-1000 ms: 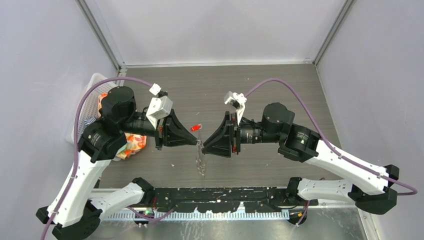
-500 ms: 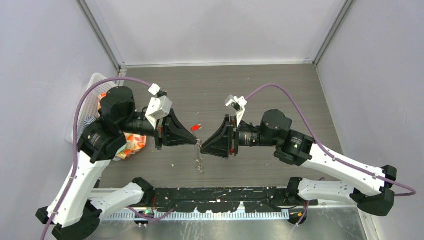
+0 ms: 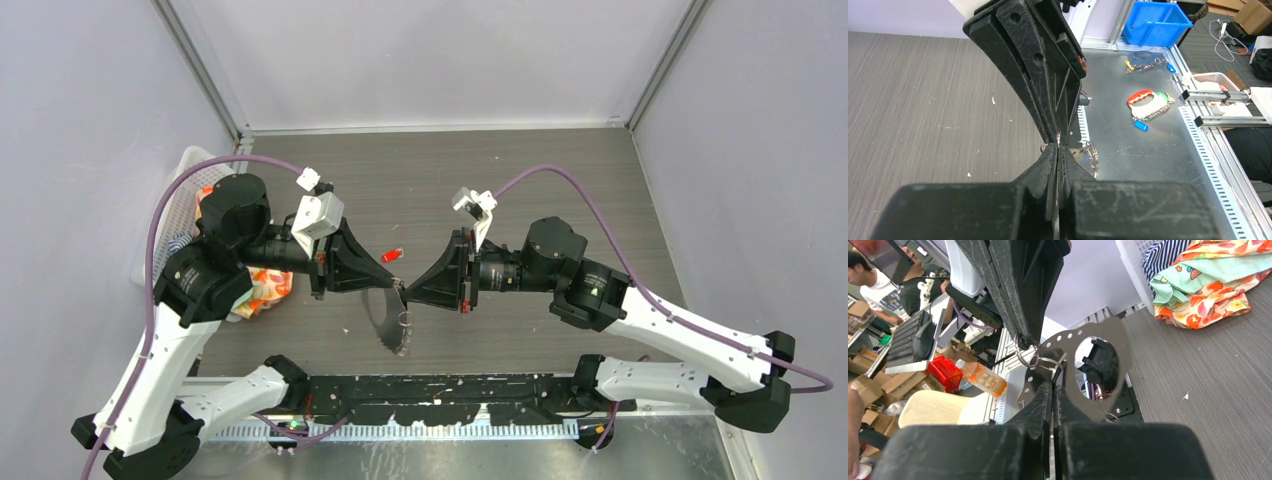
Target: Put the keys on the keyring
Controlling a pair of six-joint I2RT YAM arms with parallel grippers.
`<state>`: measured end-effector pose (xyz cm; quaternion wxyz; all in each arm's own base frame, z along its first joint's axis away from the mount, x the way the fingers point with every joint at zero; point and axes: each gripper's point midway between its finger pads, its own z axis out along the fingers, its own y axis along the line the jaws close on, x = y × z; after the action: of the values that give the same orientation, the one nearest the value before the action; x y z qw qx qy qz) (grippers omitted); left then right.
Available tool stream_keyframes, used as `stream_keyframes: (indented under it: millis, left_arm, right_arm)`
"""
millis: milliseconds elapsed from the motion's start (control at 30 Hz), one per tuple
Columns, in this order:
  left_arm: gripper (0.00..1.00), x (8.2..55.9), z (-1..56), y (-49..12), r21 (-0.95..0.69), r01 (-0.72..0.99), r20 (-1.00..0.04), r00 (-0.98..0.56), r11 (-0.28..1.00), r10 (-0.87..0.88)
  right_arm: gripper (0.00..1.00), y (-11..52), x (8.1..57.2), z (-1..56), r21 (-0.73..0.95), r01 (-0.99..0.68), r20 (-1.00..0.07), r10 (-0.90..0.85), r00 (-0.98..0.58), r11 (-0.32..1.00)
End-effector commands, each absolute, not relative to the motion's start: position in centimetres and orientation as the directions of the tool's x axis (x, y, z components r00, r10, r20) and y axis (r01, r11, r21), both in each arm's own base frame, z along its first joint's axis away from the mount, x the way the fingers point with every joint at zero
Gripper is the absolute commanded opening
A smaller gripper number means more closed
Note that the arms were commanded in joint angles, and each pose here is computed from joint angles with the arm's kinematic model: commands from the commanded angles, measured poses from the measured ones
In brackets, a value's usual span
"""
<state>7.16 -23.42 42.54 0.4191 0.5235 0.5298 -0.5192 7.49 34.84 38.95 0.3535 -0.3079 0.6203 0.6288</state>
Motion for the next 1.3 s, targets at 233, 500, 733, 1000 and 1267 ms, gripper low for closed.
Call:
stream_keyframes:
  millis: [233,500,733,1000,1267]
  left_arm:
    - [0.0,7.0,43.2,-23.2,-0.055,0.994,-0.994,-0.046,-0.092,0.101]
    - [0.0,6.9,43.0,-23.2,-0.056,0.994,-0.993,-0.046,-0.096,0.108]
    - [0.0,6.9,42.8,-23.3,-0.062,0.993,-0.992,-0.05,-0.102,0.113]
    - [0.0,7.0,42.5,-23.1,-0.047,0.995,-0.992,-0.036,-0.089,0.123]
    - [0.0,7.1,42.6,-23.1,-0.041,0.996,-0.992,-0.031,-0.084,0.119]
  right_arm:
    - [0.02,33.0,7.2,41.7,0.488,-0.873,-0.867,0.127,-0.482,0.018]
    - [0.01,32.8,7.0,42.9,0.458,-0.889,-0.878,0.156,-0.453,-0.005]
    - [0.01,33.8,6.3,43.2,0.452,-0.891,-0.887,0.084,-0.454,-0.052]
    - [0.01,34.4,5.9,42.9,0.46,-0.885,-0.887,0.019,-0.462,-0.07]
    - [0.01,33.7,5.7,42.2,0.467,-0.883,-0.884,0.002,-0.468,-0.05]
